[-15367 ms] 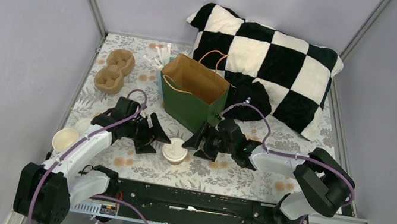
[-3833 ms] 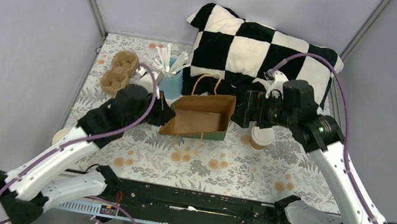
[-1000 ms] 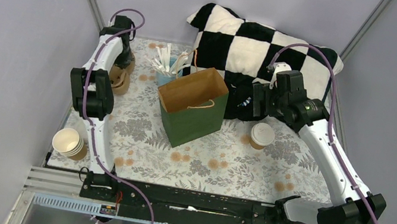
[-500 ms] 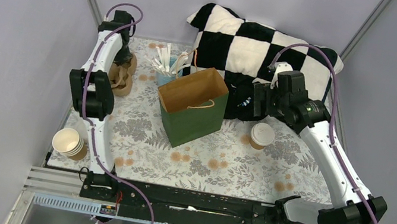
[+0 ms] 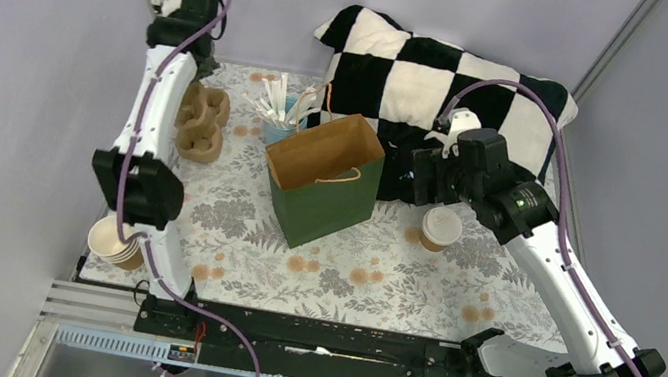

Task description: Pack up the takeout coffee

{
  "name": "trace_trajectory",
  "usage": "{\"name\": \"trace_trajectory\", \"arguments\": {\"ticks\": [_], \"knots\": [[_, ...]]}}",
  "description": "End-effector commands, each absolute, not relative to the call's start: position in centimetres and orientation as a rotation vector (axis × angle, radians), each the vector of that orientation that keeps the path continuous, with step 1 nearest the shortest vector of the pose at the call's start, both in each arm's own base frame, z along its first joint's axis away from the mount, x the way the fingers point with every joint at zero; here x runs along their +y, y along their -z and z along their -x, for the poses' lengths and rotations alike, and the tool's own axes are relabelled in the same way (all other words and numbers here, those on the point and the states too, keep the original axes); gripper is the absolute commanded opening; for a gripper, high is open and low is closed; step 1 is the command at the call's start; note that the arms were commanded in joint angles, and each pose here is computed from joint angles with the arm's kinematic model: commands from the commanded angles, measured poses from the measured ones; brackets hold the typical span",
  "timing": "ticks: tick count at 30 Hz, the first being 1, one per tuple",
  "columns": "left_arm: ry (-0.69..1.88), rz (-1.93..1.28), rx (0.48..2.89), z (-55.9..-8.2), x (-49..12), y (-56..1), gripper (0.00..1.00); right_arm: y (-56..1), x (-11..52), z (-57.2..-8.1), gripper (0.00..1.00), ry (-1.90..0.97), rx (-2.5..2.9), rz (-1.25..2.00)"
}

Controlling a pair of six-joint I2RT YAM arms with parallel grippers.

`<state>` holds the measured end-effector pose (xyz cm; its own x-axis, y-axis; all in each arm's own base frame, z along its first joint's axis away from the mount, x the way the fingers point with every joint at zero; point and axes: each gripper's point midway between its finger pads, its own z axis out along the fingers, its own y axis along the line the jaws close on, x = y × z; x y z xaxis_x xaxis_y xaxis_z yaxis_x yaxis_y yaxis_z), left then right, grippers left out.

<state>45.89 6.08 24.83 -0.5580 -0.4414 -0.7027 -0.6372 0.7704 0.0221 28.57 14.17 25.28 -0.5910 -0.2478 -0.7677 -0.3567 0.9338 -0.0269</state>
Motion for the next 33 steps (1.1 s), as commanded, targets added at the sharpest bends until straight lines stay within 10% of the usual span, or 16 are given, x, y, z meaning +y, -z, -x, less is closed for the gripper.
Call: {"name": "trace_trajectory", "arguments": {"ticks": [1, 20, 33], "knots": [[-0.018, 0.948, 1.992, -42.5, 3.8, -35.6, 0.0, -28.6, 15.6, -28.9, 1.0, -0.236, 2.165, 0.386], [1.676, 0.868, 1.453, -33.4, -7.6, -57.7, 0.0, -47.8, 34.9, -27.6, 0.99, -0.807, 1.402, 0.747], [1.902, 0.918, 1.465, -29.5, -9.4, -55.2, 0.0, -51.5, 42.1, -27.1, 0.6, -0.586, 0.642, 0.975]]}}
